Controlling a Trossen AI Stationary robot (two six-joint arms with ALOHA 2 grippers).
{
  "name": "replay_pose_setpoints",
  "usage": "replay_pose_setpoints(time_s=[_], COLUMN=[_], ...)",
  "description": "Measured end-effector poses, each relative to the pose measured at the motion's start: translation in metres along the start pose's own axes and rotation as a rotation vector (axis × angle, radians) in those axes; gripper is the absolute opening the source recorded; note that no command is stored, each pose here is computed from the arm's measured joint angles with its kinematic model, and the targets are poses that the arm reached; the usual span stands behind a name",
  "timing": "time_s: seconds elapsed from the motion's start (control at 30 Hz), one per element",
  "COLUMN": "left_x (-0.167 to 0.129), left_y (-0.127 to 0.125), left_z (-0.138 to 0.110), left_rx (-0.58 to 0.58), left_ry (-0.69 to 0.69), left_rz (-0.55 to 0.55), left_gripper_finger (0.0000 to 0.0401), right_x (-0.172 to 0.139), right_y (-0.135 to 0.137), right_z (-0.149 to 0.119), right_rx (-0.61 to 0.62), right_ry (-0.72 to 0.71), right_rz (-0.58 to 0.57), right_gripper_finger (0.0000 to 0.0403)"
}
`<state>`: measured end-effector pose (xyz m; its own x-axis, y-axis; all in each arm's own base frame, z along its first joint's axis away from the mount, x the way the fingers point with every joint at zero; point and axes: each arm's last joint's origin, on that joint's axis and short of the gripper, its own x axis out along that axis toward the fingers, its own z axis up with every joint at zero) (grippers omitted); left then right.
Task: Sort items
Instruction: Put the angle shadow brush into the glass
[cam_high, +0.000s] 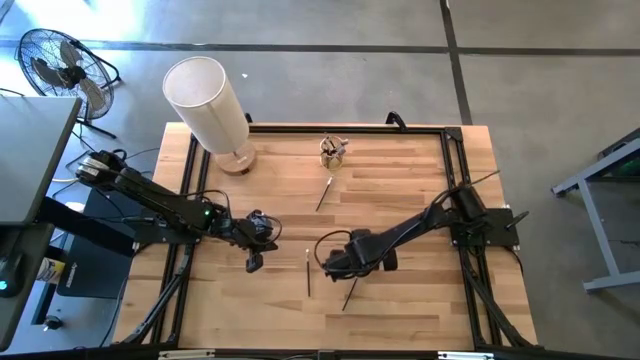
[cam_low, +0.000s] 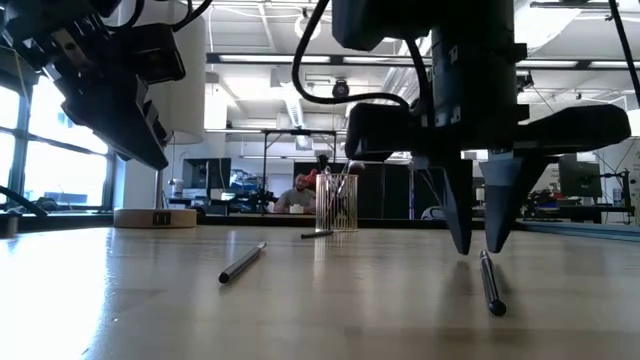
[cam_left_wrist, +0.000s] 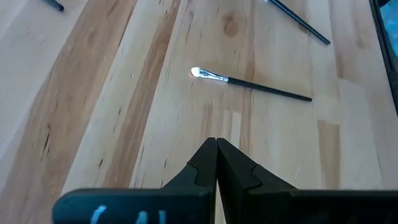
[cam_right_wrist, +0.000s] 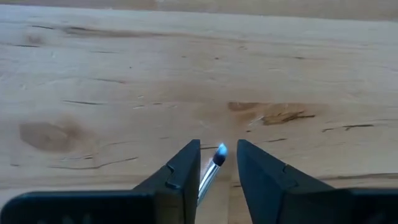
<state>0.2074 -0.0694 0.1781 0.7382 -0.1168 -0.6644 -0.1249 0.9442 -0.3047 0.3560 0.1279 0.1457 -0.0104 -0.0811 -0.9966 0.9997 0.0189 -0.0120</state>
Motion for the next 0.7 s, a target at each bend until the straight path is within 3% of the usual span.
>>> replay_pose_setpoints(time_s=[0.33,0.47,0.7], left_x=[0.0001,0.0001,0.0001], left_y=[0.0000,0.0002,0.0005], left_z=[-0.0002,-0.0004,-0.0006], left_rx=[0.025,0.050,0.074], left_ry=[0.004,0.005,0.007], left_rz=[-0.003,0.000,0.005], left_gripper_finger=[0.0000,0.0000,0.0000], right_x=[0.0069,0.0071,0.0048], right_y=[0.0016,0.0043,0.0076], right_z=[-0.0010,-0.0018,-0.0035], right_rx=[-0.027,-0.096,-0.258], right_ry=[-0.026,-0.019,-0.060], right_rz=[-0.008,0.019,0.078], right_gripper_finger=[0.0052,0.0008,0.0003])
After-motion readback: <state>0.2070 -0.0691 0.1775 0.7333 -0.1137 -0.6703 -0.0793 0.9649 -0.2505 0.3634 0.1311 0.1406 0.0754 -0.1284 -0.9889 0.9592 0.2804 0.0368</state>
